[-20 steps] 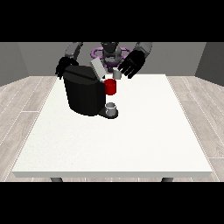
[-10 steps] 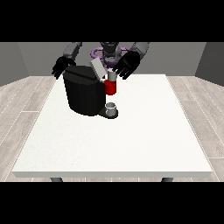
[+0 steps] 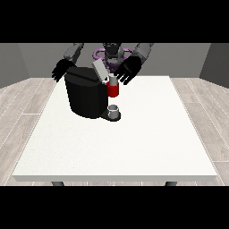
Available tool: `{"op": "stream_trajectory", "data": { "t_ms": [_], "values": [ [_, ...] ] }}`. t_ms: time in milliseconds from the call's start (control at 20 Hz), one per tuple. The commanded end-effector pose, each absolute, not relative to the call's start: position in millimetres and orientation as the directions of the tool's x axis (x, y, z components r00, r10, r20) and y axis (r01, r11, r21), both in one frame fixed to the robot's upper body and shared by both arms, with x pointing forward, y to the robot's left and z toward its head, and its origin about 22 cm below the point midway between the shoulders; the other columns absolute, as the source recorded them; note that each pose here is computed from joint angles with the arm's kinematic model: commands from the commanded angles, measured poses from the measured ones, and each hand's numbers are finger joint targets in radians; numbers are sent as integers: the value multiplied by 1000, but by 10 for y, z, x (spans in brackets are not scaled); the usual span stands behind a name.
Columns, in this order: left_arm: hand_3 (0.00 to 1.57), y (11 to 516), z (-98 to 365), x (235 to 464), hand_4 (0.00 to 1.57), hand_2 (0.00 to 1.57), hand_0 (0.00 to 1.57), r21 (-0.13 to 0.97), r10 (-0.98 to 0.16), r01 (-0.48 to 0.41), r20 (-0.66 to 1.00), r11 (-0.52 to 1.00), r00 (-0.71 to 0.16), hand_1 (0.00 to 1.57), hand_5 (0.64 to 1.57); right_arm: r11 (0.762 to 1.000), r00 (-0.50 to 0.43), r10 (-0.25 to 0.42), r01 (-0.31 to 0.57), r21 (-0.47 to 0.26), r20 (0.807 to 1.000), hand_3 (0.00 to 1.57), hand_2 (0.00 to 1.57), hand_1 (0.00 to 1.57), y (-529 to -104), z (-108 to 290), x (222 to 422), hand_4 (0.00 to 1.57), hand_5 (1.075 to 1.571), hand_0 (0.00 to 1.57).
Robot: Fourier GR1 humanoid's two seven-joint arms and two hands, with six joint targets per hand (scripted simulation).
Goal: Insert the coffee pod into the coffee machine and close the lid
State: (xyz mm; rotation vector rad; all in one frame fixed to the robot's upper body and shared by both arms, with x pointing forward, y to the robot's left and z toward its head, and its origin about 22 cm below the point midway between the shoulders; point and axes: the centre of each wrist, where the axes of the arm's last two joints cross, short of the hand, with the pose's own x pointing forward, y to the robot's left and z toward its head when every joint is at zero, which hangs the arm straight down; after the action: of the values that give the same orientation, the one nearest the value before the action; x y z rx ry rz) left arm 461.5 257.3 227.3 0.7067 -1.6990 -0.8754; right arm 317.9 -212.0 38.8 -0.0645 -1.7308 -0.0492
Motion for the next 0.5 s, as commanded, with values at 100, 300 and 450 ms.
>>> {"op": "stream_trajectory", "data": {
  "t_ms": [100,300,450],
  "values": [
    [1200,2464,2374,4631,505,1271,1198,836,-809,-42,515,547,-283,1198,1571,998,-147,-3,67,13,989,0,0,0,-2143,316,3166,518,1571,0],
    [1185,2657,2240,4622,506,1244,1160,835,-815,-28,528,550,-240,1160,1571,998,-157,18,66,-8,987,0,0,0,-2158,341,3113,538,1571,0],
    [1184,2566,2257,4623,491,1250,1185,841,-820,-58,506,538,-268,1185,1571,997,-186,1,70,12,983,0,0,0,-2198,234,3096,481,1571,0]
  ]
}}
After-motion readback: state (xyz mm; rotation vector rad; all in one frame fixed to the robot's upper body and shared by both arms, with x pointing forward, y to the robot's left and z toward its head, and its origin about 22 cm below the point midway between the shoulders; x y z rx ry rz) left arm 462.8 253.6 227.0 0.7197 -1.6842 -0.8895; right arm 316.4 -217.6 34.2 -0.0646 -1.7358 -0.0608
